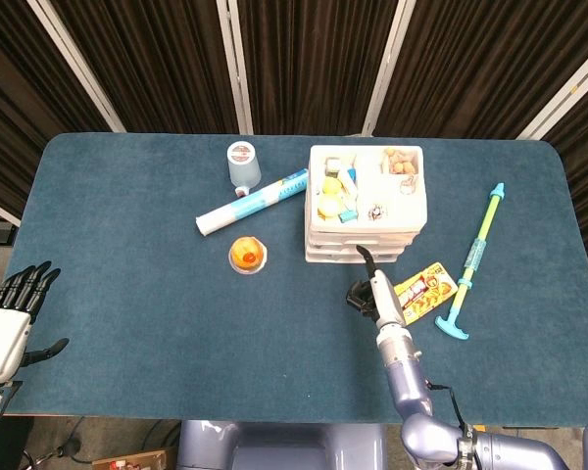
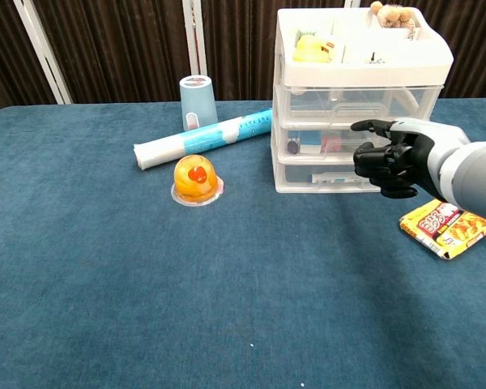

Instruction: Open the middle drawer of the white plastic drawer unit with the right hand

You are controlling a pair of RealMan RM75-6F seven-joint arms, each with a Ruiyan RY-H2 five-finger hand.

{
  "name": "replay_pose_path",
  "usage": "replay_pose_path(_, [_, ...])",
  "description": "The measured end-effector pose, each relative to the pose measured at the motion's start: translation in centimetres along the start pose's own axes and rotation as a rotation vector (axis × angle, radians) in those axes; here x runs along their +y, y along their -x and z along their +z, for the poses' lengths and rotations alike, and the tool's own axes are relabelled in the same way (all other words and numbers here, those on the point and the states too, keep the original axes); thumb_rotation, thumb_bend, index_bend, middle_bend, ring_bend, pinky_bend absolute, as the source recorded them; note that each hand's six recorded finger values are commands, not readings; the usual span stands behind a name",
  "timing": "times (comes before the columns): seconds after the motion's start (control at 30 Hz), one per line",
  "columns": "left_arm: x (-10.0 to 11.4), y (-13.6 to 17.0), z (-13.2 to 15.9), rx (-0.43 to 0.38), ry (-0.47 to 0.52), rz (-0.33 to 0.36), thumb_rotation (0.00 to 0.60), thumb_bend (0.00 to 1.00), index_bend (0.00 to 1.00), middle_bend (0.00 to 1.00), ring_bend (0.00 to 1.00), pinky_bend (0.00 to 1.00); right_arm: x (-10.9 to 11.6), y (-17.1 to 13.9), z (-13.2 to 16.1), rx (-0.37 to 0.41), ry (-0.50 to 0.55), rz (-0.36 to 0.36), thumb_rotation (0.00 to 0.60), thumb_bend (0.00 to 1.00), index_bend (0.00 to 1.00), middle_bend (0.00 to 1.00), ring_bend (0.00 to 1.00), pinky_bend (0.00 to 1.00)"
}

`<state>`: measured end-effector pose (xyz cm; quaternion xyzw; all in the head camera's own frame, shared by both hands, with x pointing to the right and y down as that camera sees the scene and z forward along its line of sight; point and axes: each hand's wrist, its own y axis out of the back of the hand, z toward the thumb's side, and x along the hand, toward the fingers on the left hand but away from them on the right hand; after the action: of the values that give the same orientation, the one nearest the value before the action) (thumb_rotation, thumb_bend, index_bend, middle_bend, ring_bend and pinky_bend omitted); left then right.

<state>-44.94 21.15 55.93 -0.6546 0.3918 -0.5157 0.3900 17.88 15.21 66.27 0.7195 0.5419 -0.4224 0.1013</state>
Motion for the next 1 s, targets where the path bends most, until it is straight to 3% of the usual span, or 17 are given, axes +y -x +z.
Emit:
replay_pose_path(0.37, [-0.2,0.0,-0.1,0.009,0.002,-0.010,0.600,0.01,0.02,0.00,0.00,0.09,0.4,0.5,0.2,0.031,0.043,-0.053,0.600,0.90,0.00,0.97,0.98,1.00])
replay_pose_path(0.77, [-0.2,0.0,-0.1,0.014,0.006,-0.019,0.600,0.01,0.02,0.00,0.00,0.09,-0.3,1.3,1.0,0.025,0.088,-0.042,0.600,0.90,0.00,0.97,0.97,1.00])
replay_pose_path(1.0, [-0.2,0.0,-0.2,0.016,0.009,-0.023,0.600,0.01,0.02,0.00,0.00,0.09,-0.9,1.5,2.1,0.039,0.112,-0.038,0.600,0.90,0.13,0.97,0.97,1.00])
